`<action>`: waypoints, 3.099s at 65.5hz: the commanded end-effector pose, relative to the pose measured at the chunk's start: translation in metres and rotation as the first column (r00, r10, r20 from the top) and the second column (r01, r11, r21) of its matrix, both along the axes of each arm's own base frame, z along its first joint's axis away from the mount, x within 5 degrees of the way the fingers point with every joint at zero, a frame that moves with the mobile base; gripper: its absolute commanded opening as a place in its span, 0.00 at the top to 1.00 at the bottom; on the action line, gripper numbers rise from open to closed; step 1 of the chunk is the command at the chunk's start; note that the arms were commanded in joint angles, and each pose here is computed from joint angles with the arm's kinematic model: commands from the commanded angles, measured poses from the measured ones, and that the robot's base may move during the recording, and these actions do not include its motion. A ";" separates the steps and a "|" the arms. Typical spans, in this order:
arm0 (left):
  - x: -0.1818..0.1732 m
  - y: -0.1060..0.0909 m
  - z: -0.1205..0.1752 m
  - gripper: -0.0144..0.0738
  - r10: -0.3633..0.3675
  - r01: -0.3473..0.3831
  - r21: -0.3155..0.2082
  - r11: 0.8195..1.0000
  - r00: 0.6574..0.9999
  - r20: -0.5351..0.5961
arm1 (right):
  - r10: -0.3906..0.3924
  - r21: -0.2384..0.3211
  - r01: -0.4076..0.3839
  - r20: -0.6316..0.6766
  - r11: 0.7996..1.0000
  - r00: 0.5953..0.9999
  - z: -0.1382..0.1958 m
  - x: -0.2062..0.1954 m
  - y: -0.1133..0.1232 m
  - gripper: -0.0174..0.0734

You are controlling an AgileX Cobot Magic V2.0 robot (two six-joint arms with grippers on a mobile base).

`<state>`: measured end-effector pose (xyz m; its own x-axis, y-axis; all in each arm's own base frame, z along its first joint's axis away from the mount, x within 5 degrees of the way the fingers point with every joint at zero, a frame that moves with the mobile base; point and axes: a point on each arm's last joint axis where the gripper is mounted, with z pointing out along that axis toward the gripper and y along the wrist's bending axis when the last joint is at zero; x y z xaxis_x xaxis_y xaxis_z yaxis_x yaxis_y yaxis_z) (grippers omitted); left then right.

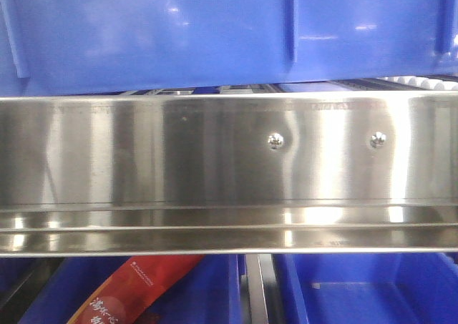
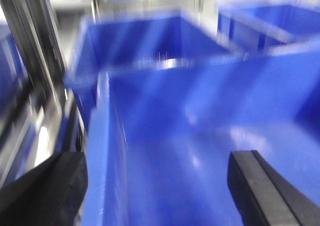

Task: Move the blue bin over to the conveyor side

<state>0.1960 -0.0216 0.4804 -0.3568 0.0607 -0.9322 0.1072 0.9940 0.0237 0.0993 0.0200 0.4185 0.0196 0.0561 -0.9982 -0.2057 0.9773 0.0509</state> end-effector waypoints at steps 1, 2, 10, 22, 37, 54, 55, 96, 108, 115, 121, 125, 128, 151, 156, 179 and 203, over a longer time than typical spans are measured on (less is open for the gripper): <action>0.009 -0.002 0.005 0.30 -0.003 0.004 0.009 1.000 0.999 -0.041 | 0.047 -0.012 -0.047 -0.059 0.999 0.997 0.006 0.010 0.007 0.19; 0.011 -0.002 0.005 0.30 -0.002 0.002 0.012 1.000 0.999 -0.048 | 0.054 -0.014 -0.055 -0.065 0.998 0.996 0.007 0.012 0.008 0.19; 0.025 0.000 0.008 0.30 0.023 -0.019 0.049 0.999 0.995 -0.099 | 0.119 -0.030 -0.125 -0.153 0.992 0.981 0.021 0.032 0.020 0.19; 0.048 -0.001 0.013 0.30 0.051 -0.039 0.072 0.997 0.983 -0.178 | 0.166 -0.054 -0.187 -0.275 0.981 0.947 0.049 0.068 0.035 0.19; 0.071 0.011 0.006 0.30 0.119 -0.093 0.102 0.990 0.949 -0.293 | 0.186 -0.080 -0.239 -0.412 0.968 0.892 0.076 0.111 0.050 0.19; 0.093 0.040 -0.005 0.30 0.196 -0.181 0.077 0.981 0.907 -0.373 | 0.189 -0.085 -0.272 -0.524 0.958 0.830 0.081 0.153 0.062 0.19; 0.093 0.041 -0.006 0.30 0.198 -0.183 0.077 0.980 0.905 -0.375 | 0.190 -0.084 -0.271 -0.518 0.959 0.834 0.082 0.153 0.062 0.19; 0.125 0.040 -0.027 0.30 0.169 -0.148 0.081 0.986 0.881 -0.442 | 0.125 -0.029 -0.188 -0.645 0.982 0.754 0.082 0.185 0.067 0.19; 0.133 0.040 -0.025 0.30 0.162 -0.145 0.070 0.987 0.888 -0.431 | 0.111 0.004 -0.137 -0.619 0.991 0.777 0.091 0.203 0.072 0.19; 0.136 0.040 -0.028 0.30 0.161 -0.145 0.071 0.987 0.883 -0.440 | 0.119 -0.018 -0.165 -0.616 0.986 0.779 0.091 0.205 0.085 0.19; 0.139 0.040 -0.031 0.30 0.161 -0.144 0.072 0.987 0.880 -0.447 | 0.083 -0.071 -0.163 -0.626 0.984 0.776 0.083 0.211 0.095 0.19; 0.139 0.040 -0.031 0.30 0.161 -0.144 0.072 0.987 0.879 -0.449 | 0.063 -0.088 -0.152 -0.630 0.984 0.774 0.080 0.214 0.099 0.19; 0.140 0.040 -0.032 0.30 0.161 -0.144 0.073 0.987 0.878 -0.451 | 0.046 -0.099 -0.139 -0.630 0.985 0.775 0.078 0.215 0.099 0.19; 0.140 0.042 -0.032 0.30 0.177 -0.151 0.092 0.984 0.876 -0.449 | 0.012 -0.114 -0.124 -0.689 0.986 0.725 0.056 0.221 0.100 0.19; 0.140 0.042 -0.032 0.30 0.178 -0.152 0.094 0.984 0.876 -0.449 | 0.014 -0.112 -0.129 -0.700 0.985 0.714 0.053 0.219 0.100 0.19; 0.141 0.042 -0.033 0.30 0.181 -0.153 0.098 0.983 0.875 -0.450 | -0.019 -0.143 -0.109 -0.684 0.984 0.730 0.056 0.216 0.095 0.19; 0.145 0.042 -0.037 0.30 0.181 -0.152 0.099 0.983 0.869 -0.461 | -0.052 -0.176 -0.106 -0.714 0.979 0.698 0.041 0.220 0.095 0.19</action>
<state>0.3388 0.0201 0.4427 -0.7644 0.0112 -0.6446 -0.0450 0.9965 0.0706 0.3210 0.1168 0.4566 -0.7136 -0.1440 -0.6856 -0.2182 0.9757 0.0222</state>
